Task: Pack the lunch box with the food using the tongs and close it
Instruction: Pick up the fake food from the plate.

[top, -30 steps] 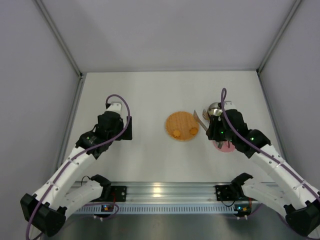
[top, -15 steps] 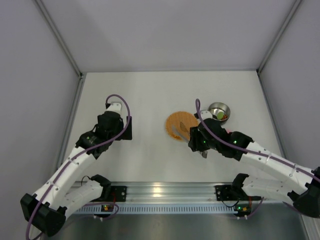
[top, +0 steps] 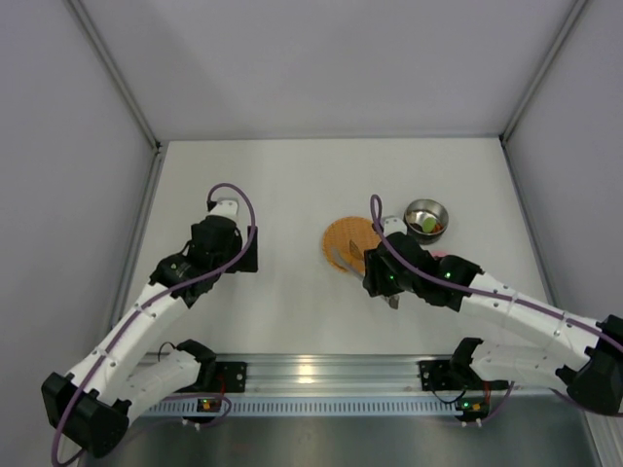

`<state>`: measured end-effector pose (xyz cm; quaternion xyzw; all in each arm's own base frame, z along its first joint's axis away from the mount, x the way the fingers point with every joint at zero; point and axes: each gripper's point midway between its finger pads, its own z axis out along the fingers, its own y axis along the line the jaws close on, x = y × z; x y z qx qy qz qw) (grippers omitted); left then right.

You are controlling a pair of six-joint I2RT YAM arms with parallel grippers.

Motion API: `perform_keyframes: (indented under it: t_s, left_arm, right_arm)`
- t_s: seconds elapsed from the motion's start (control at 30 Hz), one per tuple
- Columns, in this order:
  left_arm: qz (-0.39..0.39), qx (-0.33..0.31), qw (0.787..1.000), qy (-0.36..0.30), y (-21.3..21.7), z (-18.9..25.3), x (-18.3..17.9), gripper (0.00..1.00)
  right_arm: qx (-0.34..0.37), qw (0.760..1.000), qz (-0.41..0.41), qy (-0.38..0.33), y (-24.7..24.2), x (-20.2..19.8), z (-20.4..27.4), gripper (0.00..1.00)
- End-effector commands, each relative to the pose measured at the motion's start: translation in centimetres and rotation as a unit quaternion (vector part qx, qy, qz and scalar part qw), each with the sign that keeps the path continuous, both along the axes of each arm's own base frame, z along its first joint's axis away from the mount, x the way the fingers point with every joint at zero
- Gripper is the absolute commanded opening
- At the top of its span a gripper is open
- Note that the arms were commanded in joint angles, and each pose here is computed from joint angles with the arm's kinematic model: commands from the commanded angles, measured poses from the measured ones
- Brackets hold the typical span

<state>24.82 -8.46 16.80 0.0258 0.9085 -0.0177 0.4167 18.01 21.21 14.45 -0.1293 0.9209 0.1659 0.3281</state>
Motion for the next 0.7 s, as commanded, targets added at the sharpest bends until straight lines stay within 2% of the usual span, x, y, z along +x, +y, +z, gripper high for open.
perform_keyframes:
  t_s: [0.0,0.5,0.67]
  left_arm:
    - [0.007,-0.001,1.000,-0.001,-0.1,-0.2,0.4,0.99]
    - [-0.011,-0.010,1.000,-0.009,-0.9,0.1,0.3,0.99]
    - [-0.018,-0.010,1.000,-0.007,-1.3,0.0,0.1,0.99]
  right_arm:
    - [0.022,0.999,-0.003,-0.026,1.4,0.9,1.6,0.45]
    - [-0.038,0.999,0.007,-0.004,0.8,1.0,1.2,0.45]
    - [-0.033,0.999,0.005,-0.007,1.1,1.3,1.8,0.45]
